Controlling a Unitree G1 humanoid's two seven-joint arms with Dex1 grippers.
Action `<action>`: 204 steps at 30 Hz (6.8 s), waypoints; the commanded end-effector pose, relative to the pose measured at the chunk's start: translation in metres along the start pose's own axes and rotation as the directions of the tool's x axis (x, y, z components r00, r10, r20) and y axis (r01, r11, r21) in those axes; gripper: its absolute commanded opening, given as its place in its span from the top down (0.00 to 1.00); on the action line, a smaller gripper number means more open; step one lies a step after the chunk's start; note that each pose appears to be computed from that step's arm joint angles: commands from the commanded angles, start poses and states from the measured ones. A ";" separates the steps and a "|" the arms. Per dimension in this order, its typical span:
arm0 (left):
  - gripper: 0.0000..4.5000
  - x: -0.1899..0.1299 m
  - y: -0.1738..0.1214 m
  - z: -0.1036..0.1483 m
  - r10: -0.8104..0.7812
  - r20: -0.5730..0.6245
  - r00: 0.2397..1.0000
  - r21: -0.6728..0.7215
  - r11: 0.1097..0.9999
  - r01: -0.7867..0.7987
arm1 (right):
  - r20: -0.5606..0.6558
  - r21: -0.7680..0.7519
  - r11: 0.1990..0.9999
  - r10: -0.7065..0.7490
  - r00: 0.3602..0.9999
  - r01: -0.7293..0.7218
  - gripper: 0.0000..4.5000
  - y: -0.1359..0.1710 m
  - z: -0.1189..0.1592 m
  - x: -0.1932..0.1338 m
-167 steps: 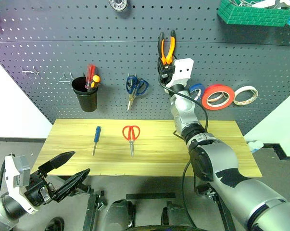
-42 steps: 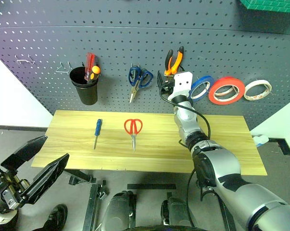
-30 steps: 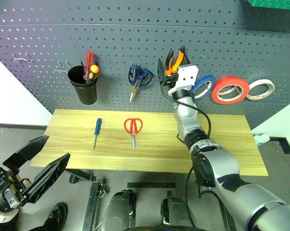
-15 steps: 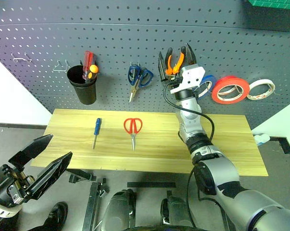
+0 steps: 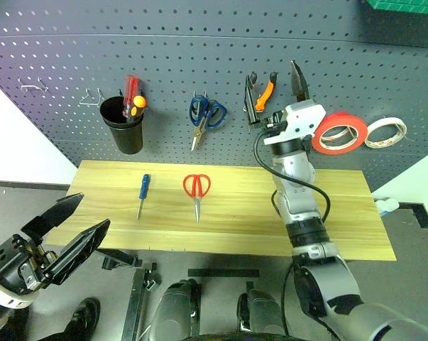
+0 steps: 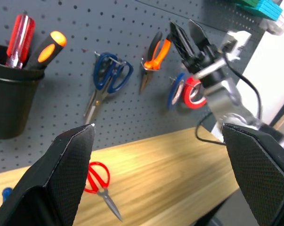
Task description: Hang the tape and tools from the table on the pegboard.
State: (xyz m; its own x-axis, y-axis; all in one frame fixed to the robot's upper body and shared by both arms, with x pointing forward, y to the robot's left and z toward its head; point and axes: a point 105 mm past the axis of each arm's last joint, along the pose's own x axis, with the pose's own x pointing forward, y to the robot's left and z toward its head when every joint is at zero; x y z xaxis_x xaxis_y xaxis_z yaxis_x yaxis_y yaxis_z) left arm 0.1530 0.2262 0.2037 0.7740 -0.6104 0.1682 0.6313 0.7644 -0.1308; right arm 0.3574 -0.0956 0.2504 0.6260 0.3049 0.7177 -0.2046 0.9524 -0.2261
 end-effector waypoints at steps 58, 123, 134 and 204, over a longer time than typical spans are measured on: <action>0.00 0.116 0.073 -0.179 0.444 -0.438 0.782 0.134 0.892 -0.432 | -0.498 0.710 0.690 0.634 0.591 -0.143 0.01 0.008 0.030 -0.194; 0.00 0.169 0.054 -0.164 0.222 -0.283 0.933 0.067 0.975 -0.212 | -0.668 0.341 0.940 0.223 0.710 0.026 0.01 0.002 -0.022 -0.157; 0.00 0.167 0.052 -0.161 0.213 -0.268 0.939 0.073 0.977 -0.201 | -0.646 0.349 0.937 0.264 0.716 -0.030 0.01 -0.026 -0.060 -0.242; 0.00 0.189 0.069 -0.229 0.484 -0.645 0.591 0.175 0.847 -0.502 | -0.480 0.640 0.732 0.618 0.622 -0.233 0.01 -0.023 0.091 -0.295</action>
State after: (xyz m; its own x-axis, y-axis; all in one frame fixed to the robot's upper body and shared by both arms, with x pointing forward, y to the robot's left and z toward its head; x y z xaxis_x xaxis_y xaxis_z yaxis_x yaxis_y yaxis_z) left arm 0.3521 0.1168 -0.0013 0.7880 -0.1289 -0.6020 0.1336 0.9903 -0.0372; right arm 0.1132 -0.2076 0.0952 0.6235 0.7811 -0.0336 -0.7740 0.6228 0.1138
